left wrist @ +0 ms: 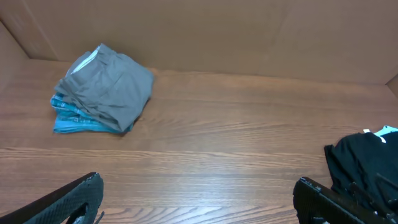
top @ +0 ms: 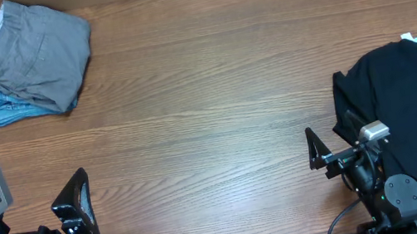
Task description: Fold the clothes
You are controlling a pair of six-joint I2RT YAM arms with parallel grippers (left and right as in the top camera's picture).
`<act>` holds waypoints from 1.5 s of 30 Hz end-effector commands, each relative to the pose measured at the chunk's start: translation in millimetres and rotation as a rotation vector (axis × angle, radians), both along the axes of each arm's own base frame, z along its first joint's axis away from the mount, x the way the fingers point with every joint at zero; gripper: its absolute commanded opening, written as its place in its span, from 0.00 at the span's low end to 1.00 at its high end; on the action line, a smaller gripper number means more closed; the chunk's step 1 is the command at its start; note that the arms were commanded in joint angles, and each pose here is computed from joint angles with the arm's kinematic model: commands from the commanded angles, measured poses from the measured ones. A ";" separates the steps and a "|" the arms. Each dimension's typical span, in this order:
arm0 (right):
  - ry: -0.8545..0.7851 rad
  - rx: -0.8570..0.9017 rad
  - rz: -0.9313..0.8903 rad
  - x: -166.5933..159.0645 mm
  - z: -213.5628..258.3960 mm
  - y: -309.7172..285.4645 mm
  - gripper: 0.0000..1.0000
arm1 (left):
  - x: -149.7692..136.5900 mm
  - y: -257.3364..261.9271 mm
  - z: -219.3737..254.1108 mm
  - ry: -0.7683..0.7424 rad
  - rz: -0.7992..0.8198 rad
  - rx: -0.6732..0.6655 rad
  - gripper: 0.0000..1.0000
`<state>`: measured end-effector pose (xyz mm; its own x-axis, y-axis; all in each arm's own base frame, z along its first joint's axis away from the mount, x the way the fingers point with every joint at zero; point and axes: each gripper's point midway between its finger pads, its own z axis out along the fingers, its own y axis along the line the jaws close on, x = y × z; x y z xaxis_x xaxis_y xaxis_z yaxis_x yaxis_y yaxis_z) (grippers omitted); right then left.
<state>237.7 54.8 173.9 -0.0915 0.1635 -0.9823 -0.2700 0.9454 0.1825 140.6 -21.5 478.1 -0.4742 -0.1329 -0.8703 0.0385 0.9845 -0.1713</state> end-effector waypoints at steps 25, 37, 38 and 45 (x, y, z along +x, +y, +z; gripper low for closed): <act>-0.008 0.008 0.001 -0.1 -0.5 -0.1 1.00 | 71.5 -8.7 -194.5 -0.378 -0.094 0.046 1.00; -0.008 0.008 0.001 -0.1 -0.5 -0.1 1.00 | 89.1 -1.0 -271.0 -0.447 -0.053 0.065 1.00; -0.008 0.008 0.001 -0.1 -0.5 -0.1 1.00 | 91.3 -1.0 -274.8 -0.454 -0.053 0.066 1.00; -0.008 0.008 0.001 -0.1 -0.5 -0.1 1.00 | 104.0 -0.7 -307.1 -0.476 -0.055 0.070 1.00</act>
<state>237.9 54.8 173.0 -0.0914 0.1631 -0.9824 -0.2701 0.9455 0.1821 241.2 -22.3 188.1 -0.0174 -0.0523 -0.9985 0.1532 0.9867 -0.0544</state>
